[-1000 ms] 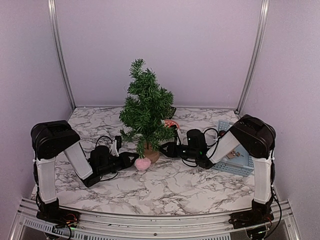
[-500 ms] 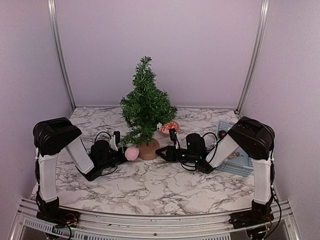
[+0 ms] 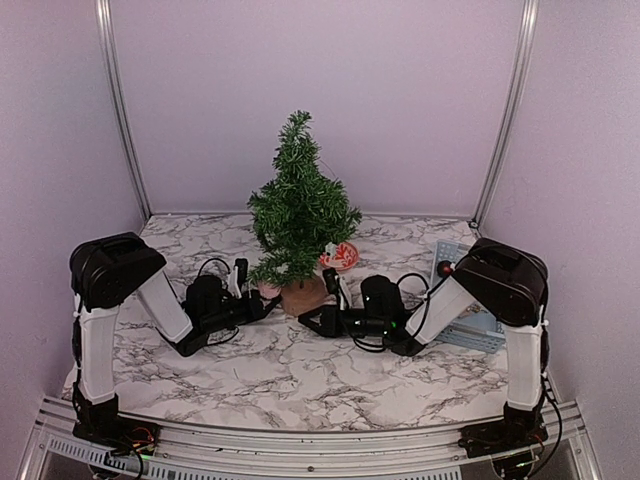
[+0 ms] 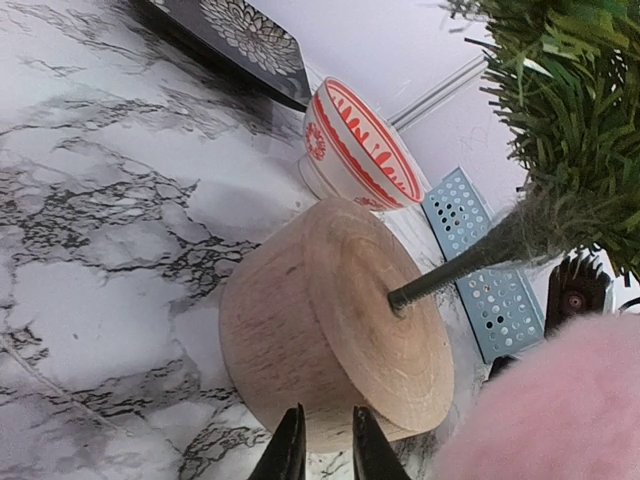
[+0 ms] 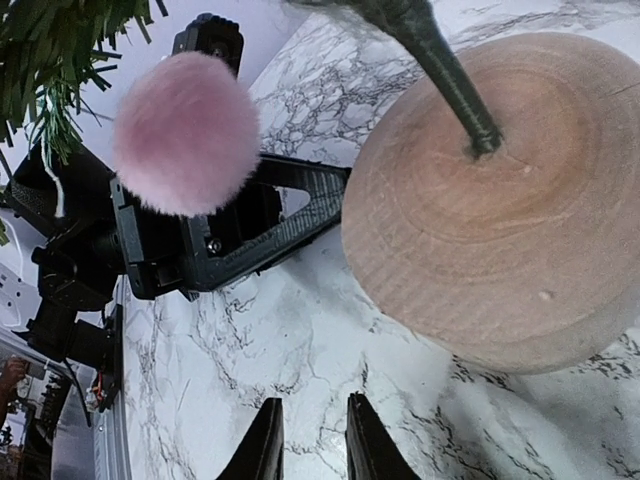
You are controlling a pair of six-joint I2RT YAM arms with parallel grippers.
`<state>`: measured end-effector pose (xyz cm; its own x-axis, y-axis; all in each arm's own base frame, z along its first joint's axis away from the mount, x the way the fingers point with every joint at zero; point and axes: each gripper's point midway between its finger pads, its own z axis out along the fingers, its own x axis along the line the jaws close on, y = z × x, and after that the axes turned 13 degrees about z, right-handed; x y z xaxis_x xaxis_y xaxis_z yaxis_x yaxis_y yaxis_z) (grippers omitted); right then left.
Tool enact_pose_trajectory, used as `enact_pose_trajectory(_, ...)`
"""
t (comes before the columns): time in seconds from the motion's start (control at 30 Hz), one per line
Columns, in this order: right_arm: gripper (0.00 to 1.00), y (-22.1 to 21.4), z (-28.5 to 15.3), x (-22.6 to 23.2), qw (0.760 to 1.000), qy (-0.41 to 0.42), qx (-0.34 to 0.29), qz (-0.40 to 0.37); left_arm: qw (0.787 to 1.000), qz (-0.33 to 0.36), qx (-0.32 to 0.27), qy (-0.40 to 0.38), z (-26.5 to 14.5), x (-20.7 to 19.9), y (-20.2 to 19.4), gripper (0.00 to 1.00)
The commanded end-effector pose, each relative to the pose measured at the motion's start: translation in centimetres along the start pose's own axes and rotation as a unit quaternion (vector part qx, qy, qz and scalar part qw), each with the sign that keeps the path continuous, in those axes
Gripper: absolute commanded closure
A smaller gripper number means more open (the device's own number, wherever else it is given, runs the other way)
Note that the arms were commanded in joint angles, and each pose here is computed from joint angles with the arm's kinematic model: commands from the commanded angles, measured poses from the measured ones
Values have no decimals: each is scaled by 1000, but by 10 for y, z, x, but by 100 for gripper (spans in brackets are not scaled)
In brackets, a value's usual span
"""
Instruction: Decorate the small christmas tree
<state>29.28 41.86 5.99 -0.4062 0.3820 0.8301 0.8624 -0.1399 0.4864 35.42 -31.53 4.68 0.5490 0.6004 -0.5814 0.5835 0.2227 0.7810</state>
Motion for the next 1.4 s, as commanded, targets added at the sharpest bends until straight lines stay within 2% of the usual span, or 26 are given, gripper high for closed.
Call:
enact_pose_trajectory(0.0, 77, 28, -19, 3, 999, -19, -35, -28, 1000, -1, -9, 18, -11, 11, 4, 82)
enact_pose_trajectory(0.2, 74, 60, -32, -19, 996, -47, -67, -26, 999, -5, -25, 34, -27, 14, 8, 78)
enact_pose_trajectory(0.47, 69, 86, -18, -34, 994, -62, -82, -37, 998, -10, -38, 57, -51, 18, 5, 75)
enact_pose_trajectory(0.83, 57, 97, 2, -48, 994, -67, -83, -33, 994, -39, -64, 75, -80, 22, 0, 75)
enact_pose_trajectory(1.17, 59, 84, 1, -55, 994, -73, -74, -17, 993, -39, -83, 77, -91, 19, 6, 75)
enact_pose_trajectory(1.37, 57, 102, -14, -56, 987, -110, -114, -32, 993, -31, -82, 82, -94, 18, 8, 75)
